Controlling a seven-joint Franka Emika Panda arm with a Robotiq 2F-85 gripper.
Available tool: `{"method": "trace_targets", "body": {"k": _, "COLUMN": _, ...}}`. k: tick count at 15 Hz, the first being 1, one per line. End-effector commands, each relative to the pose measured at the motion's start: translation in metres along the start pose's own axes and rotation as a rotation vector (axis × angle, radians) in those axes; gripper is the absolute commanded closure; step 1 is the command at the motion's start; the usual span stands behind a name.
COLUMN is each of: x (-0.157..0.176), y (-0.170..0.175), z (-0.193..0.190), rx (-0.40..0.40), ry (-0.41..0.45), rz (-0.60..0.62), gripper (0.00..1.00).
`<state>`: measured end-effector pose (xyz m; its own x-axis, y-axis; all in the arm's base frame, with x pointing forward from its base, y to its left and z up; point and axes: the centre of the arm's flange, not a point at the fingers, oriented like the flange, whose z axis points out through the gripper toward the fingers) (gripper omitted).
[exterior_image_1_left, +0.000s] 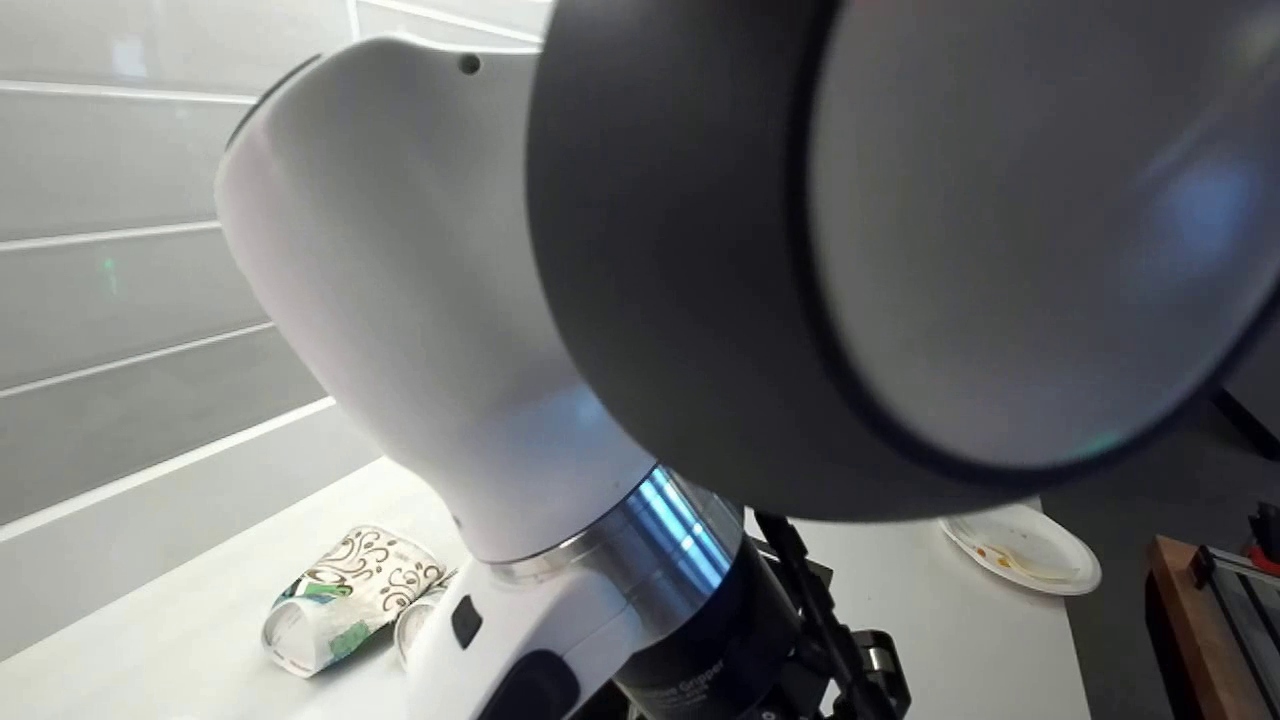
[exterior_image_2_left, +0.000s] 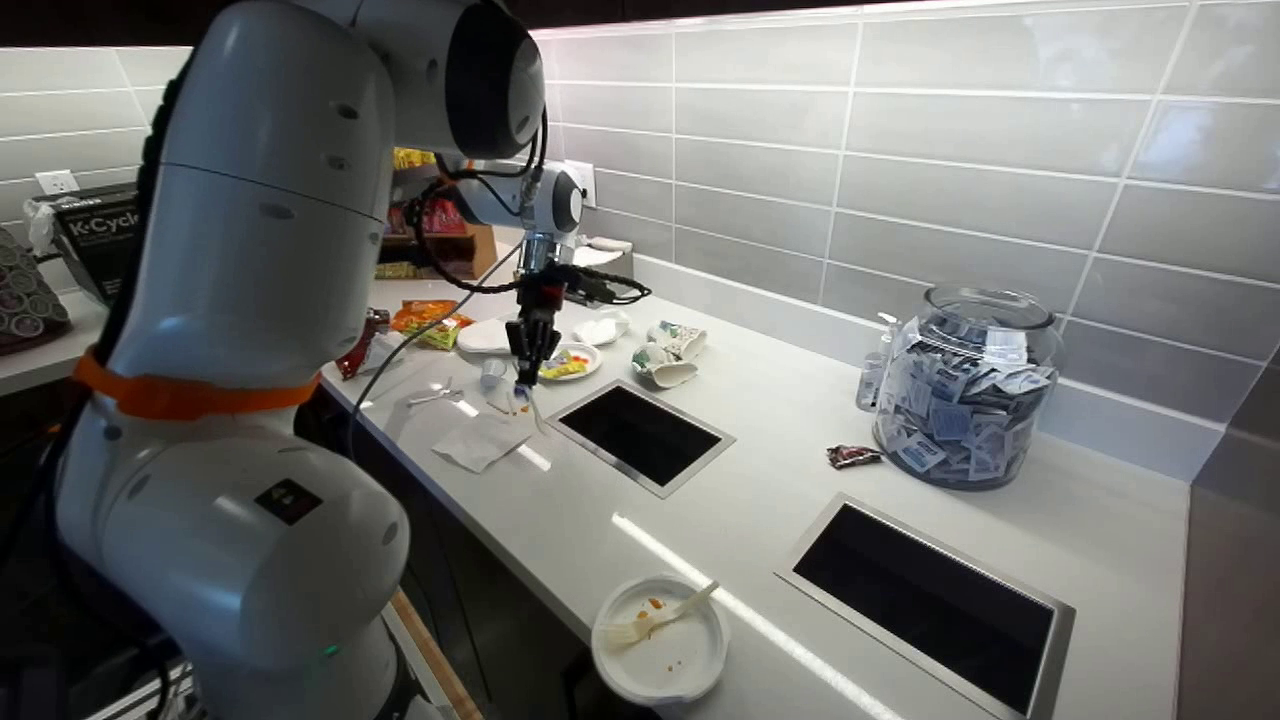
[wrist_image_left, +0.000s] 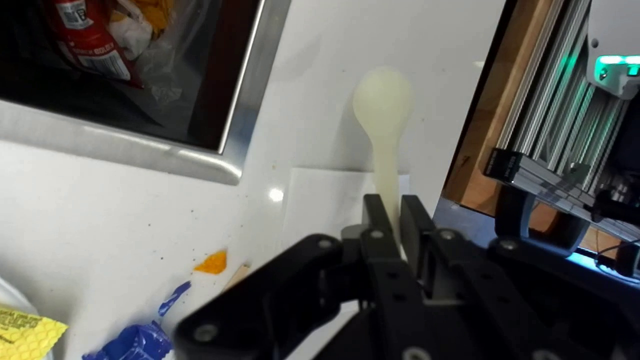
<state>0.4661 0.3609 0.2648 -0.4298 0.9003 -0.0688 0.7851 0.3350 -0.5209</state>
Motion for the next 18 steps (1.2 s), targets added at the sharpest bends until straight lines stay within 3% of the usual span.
{"method": "trace_targets", "body": {"k": 1, "x": -0.006, "y": -0.036, "z": 0.008, "rx": -0.013, "ry": -0.064, "rz": 0.07, "gripper": 0.97}}
{"method": "trace_targets", "body": {"k": 5, "x": -0.01, "y": -0.052, "z": 0.013, "rx": -0.025, "ry": -0.092, "rz": 0.12, "gripper": 0.97}}
{"method": "trace_targets", "body": {"k": 12, "x": -0.014, "y": -0.065, "z": 0.028, "rx": -0.117, "ry": -0.245, "rz": 0.262, "gripper": 0.97}}
{"method": "trace_targets", "body": {"k": 18, "x": -0.043, "y": -0.083, "z": 0.04, "rx": -0.156, "ry": -0.253, "rz": 0.446, "gripper": 0.97}}
